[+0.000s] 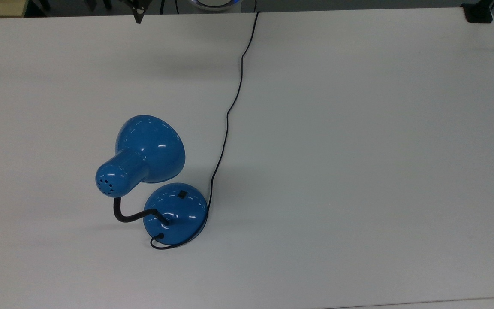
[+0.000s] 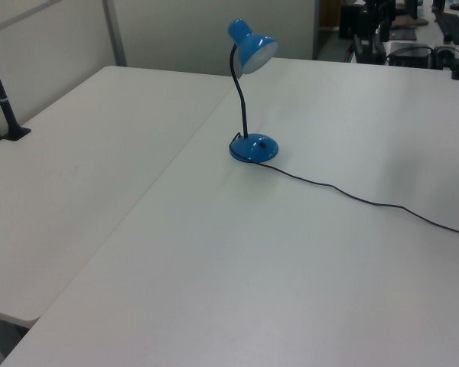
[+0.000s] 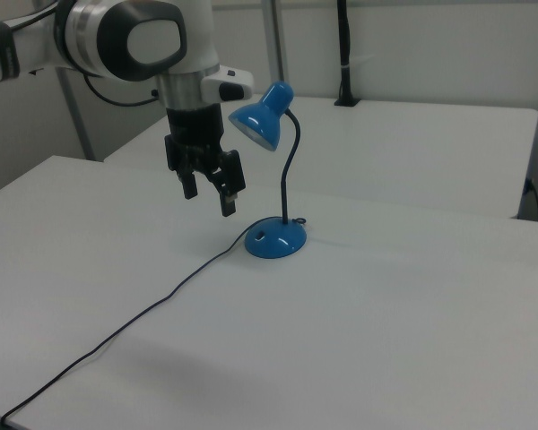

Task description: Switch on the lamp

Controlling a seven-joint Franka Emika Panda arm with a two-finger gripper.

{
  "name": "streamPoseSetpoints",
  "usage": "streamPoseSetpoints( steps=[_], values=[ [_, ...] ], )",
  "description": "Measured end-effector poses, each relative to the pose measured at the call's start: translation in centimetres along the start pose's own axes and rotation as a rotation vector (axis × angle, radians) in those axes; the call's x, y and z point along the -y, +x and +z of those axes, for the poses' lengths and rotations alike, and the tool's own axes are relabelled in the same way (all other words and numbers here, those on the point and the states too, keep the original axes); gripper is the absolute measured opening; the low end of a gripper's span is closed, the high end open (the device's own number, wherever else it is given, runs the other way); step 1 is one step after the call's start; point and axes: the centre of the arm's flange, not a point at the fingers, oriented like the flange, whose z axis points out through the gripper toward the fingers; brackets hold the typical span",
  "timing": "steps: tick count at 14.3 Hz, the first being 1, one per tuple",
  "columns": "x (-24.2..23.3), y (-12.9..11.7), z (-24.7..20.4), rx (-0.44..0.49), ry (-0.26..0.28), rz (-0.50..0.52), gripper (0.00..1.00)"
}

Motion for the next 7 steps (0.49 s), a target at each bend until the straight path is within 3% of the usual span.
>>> streamPoseSetpoints(
  steps=[7],
  values=[
    [0.2,1.0,1.8,0.032,-0.004,-0.026,1.0]
  ],
)
